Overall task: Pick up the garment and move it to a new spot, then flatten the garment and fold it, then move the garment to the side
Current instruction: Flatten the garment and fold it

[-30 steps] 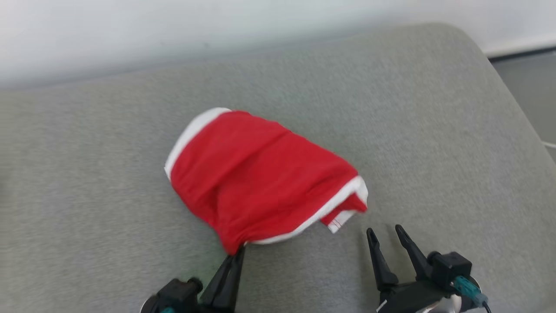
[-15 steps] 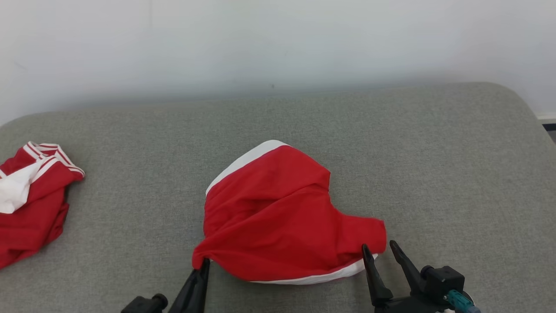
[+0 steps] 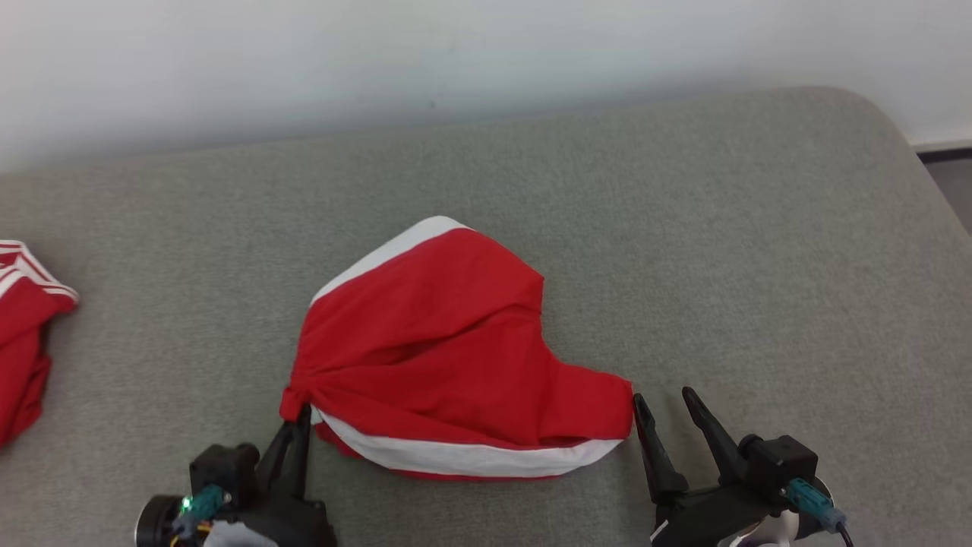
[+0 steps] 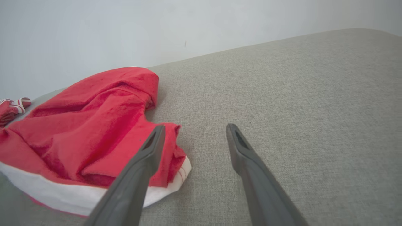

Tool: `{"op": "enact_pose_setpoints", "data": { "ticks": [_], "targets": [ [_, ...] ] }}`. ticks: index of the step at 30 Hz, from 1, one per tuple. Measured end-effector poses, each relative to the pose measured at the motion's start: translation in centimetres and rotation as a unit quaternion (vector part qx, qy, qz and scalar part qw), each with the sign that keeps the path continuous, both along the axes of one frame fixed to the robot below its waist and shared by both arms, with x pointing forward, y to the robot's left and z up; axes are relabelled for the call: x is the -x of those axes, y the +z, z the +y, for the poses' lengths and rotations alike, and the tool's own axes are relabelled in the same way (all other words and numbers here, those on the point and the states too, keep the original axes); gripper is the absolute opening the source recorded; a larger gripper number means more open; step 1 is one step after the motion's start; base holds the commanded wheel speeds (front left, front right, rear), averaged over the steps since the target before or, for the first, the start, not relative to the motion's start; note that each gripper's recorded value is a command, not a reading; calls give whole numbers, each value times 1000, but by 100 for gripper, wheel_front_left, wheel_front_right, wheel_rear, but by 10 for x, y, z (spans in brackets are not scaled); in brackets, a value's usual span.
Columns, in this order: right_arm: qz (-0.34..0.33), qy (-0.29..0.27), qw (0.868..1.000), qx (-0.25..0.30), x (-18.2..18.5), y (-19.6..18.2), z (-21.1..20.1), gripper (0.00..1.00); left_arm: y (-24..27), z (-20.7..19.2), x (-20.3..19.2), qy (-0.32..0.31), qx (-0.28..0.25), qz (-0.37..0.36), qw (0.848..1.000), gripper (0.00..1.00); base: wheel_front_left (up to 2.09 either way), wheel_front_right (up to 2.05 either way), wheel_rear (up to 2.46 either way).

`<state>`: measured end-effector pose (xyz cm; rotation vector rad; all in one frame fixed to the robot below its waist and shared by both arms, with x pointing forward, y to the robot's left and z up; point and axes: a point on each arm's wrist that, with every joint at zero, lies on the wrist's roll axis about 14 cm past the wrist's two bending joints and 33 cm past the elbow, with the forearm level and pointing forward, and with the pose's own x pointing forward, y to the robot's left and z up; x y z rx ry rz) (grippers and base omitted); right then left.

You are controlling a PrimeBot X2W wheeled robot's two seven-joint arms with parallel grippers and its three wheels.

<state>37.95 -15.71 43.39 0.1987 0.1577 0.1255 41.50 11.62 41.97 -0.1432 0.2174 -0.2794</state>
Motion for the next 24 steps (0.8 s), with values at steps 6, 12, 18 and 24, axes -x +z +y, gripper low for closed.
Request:
{"op": "enact_pose_setpoints", "data": {
  "ticks": [6, 12, 18, 24],
  "targets": [
    [13, -15, 1000, 5, -1, -9, -12, 100, -23, -11, -27, -14, -26, 31, 999, 0, 0, 0, 0],
    [21, -30, 999, 8, 1, -13, -24, 100, -35, -15, -46, 3, -46, 46, 998, 100, 0, 0, 0],
    [21, -28, 999, 3, 4, -13, -20, 100, -35, -1, -39, 39, -51, 47, 997, 100, 0, 0, 0],
    [14, 4, 1000, -12, 7, -8, 4, 100, -32, 28, -3, 82, -44, 44, 995, 100, 0, 0, 0]
  ]
}}
